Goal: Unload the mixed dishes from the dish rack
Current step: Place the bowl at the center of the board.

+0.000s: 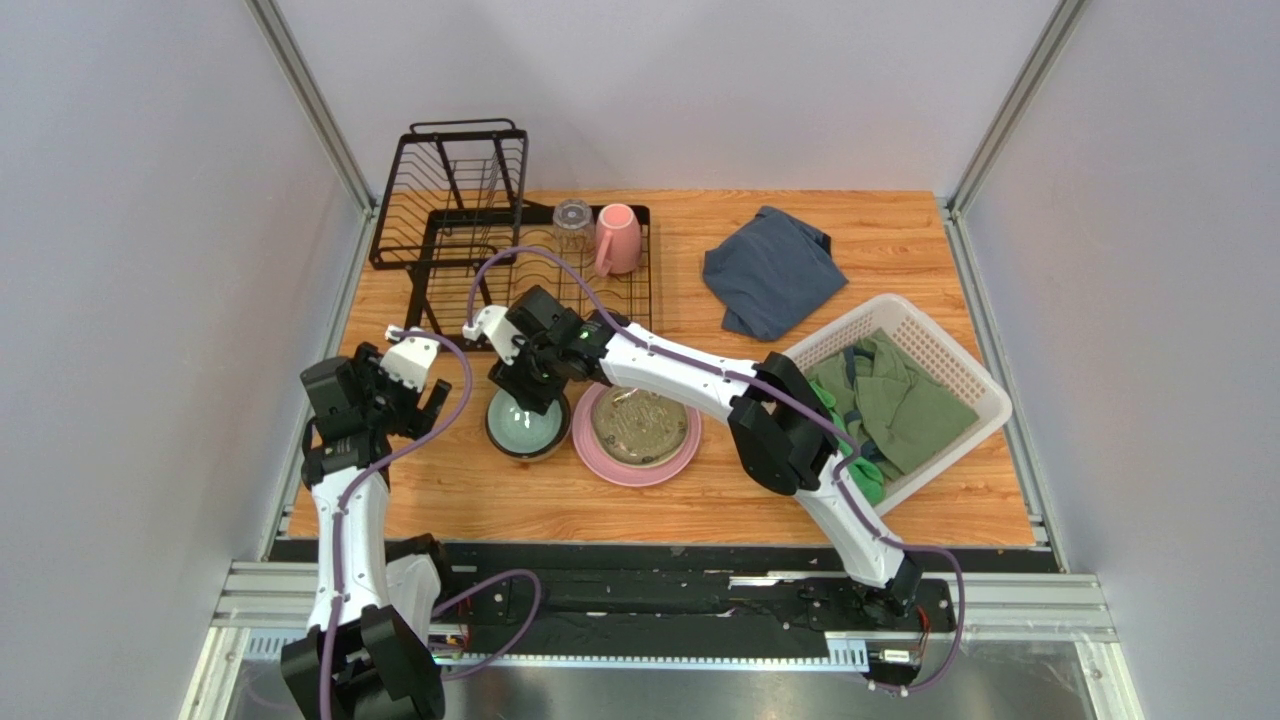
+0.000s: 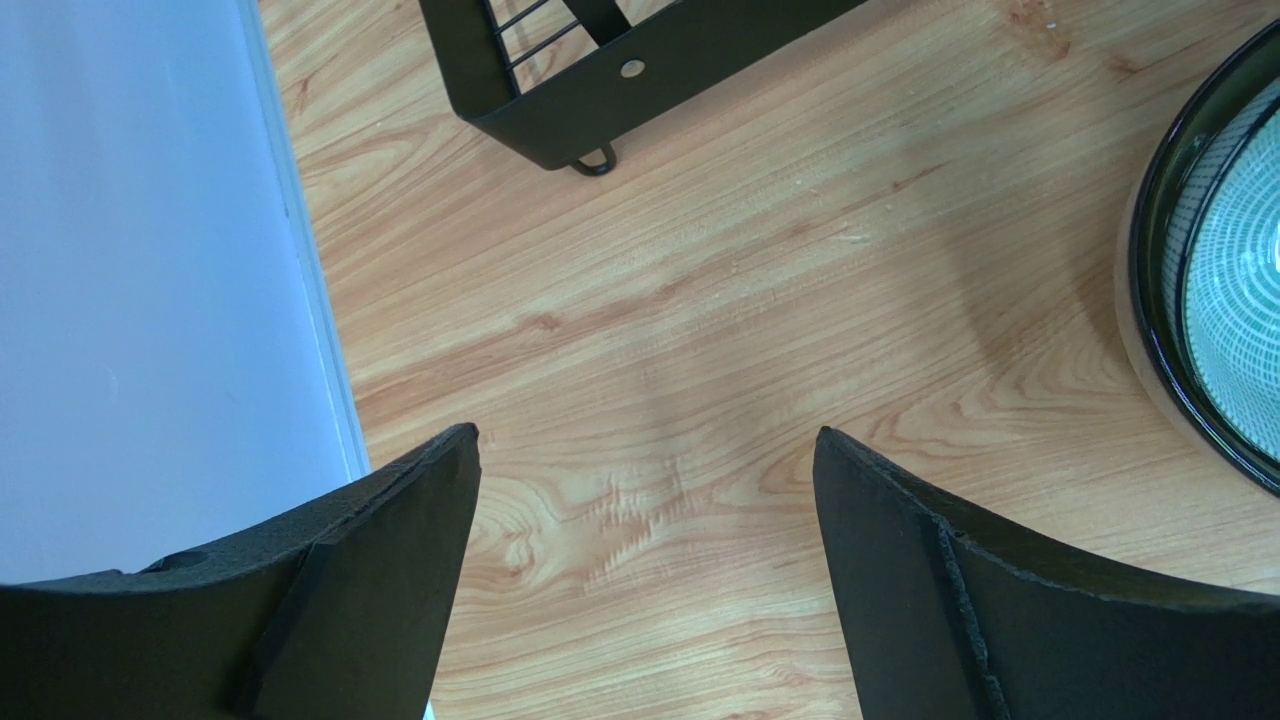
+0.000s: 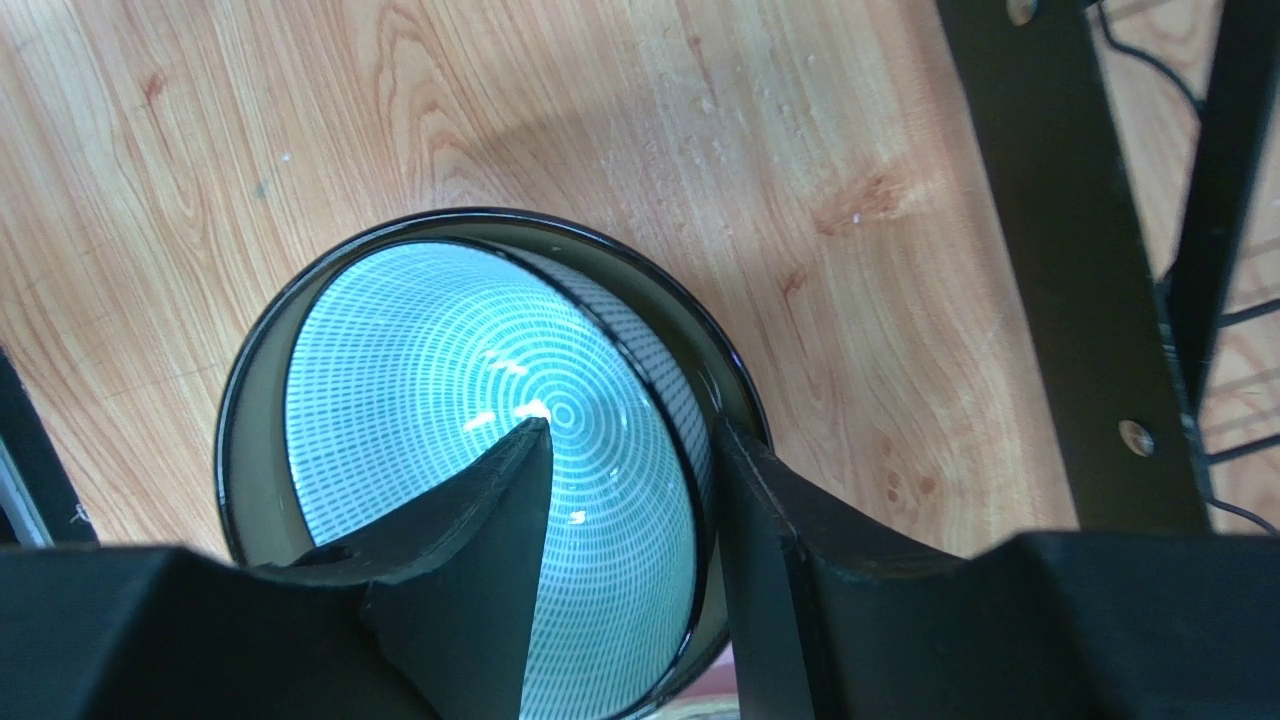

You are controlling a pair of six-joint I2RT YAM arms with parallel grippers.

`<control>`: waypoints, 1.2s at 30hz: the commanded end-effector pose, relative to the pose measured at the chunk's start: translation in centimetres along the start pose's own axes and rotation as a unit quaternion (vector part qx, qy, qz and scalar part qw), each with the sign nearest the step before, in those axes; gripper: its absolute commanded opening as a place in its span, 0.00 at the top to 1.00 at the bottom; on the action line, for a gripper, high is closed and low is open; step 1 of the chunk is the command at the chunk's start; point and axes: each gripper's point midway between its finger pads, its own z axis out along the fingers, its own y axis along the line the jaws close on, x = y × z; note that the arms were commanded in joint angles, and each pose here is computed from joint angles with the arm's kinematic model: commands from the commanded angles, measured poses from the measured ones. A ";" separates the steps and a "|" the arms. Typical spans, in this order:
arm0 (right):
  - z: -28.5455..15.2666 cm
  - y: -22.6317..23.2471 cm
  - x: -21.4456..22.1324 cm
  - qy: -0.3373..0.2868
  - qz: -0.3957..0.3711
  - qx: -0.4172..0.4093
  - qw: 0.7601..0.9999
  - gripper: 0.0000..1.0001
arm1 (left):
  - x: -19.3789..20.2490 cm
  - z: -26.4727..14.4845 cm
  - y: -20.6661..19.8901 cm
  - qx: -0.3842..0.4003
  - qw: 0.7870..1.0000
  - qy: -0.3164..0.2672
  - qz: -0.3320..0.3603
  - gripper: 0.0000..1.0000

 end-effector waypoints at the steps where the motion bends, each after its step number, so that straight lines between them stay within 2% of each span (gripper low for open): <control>1: -3.4 0.2 -4.0 -0.051 -0.028 0.018 0.998 0.50 | -0.7 -0.2 0.2 0.001 1.000 -0.018 0.006 0.11; 21: -5.7 -1.6 -5.2 -0.070 -0.052 0.076 0.993 0.48 | -0.6 -0.4 -0.2 0.001 1.000 -0.023 0.007 0.11; 30: -9.0 -5.3 -6.4 -0.095 -0.021 0.194 0.976 0.44 | -1.4 -0.8 -0.1 -0.011 0.999 -0.043 0.002 0.09; 36: -10.5 -8.3 -6.4 -0.103 0.012 0.251 0.962 0.38 | -1.5 -0.9 0.0 -0.024 0.998 -0.057 -0.003 0.07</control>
